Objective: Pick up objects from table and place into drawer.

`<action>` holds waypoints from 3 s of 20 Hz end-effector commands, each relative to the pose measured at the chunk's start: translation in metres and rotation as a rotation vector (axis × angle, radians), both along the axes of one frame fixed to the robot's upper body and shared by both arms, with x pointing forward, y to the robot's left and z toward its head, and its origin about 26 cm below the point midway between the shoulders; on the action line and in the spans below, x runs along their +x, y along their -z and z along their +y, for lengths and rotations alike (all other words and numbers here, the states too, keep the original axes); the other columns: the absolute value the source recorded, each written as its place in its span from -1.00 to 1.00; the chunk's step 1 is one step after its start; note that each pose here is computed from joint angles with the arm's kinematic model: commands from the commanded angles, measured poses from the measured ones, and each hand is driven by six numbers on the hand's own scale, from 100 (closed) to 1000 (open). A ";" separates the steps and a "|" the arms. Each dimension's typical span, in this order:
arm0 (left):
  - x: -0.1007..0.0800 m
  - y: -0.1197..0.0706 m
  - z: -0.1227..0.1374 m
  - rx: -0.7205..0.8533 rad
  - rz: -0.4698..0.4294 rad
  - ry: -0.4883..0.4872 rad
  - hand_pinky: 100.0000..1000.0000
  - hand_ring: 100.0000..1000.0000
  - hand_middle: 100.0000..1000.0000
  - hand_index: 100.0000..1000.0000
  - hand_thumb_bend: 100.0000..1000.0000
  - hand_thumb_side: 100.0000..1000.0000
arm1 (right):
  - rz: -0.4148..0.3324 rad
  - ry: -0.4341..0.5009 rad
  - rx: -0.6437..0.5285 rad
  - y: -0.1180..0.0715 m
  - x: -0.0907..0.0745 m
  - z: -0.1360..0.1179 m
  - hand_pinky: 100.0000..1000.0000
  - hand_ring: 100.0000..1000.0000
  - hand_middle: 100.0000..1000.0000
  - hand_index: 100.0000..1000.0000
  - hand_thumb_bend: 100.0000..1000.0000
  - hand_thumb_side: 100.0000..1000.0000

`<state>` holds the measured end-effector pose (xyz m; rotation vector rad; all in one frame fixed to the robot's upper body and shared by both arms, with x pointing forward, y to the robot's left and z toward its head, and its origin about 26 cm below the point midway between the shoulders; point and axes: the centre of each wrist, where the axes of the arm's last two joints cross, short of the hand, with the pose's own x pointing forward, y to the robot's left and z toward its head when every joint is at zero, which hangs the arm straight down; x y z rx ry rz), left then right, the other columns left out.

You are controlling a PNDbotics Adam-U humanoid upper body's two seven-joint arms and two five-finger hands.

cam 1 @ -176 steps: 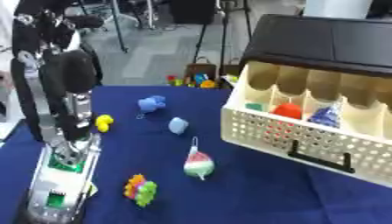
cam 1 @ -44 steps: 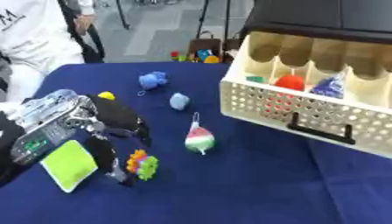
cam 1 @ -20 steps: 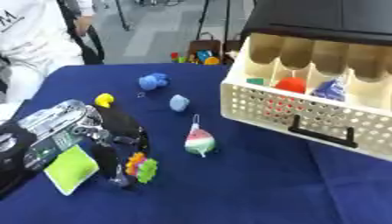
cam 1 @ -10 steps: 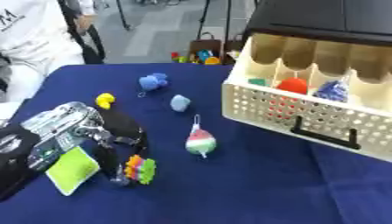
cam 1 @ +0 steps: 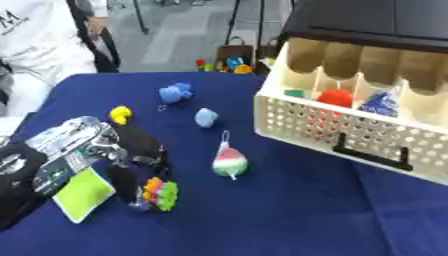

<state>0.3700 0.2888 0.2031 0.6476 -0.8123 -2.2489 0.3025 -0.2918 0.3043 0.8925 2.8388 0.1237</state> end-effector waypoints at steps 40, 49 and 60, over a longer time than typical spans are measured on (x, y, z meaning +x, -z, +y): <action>0.001 -0.016 0.000 -0.070 -0.147 -0.020 -0.39 -0.01 -0.19 0.25 -0.90 0.03 | -0.051 0.033 0.029 -0.006 -0.004 -0.006 0.07 0.13 0.18 0.37 -1.00 0.55; -0.020 -0.060 -0.012 -0.065 -0.251 -0.008 -0.39 -0.01 -0.20 0.20 -0.85 -0.07 | -0.048 0.037 0.025 -0.005 -0.004 -0.007 0.07 0.13 0.18 0.37 -1.00 0.55; -0.065 -0.140 -0.040 -0.228 -0.474 0.088 -0.43 -0.05 -0.26 0.14 -0.97 -0.36 | -0.036 0.045 0.018 -0.003 -0.004 -0.007 0.08 0.13 0.18 0.37 -1.00 0.56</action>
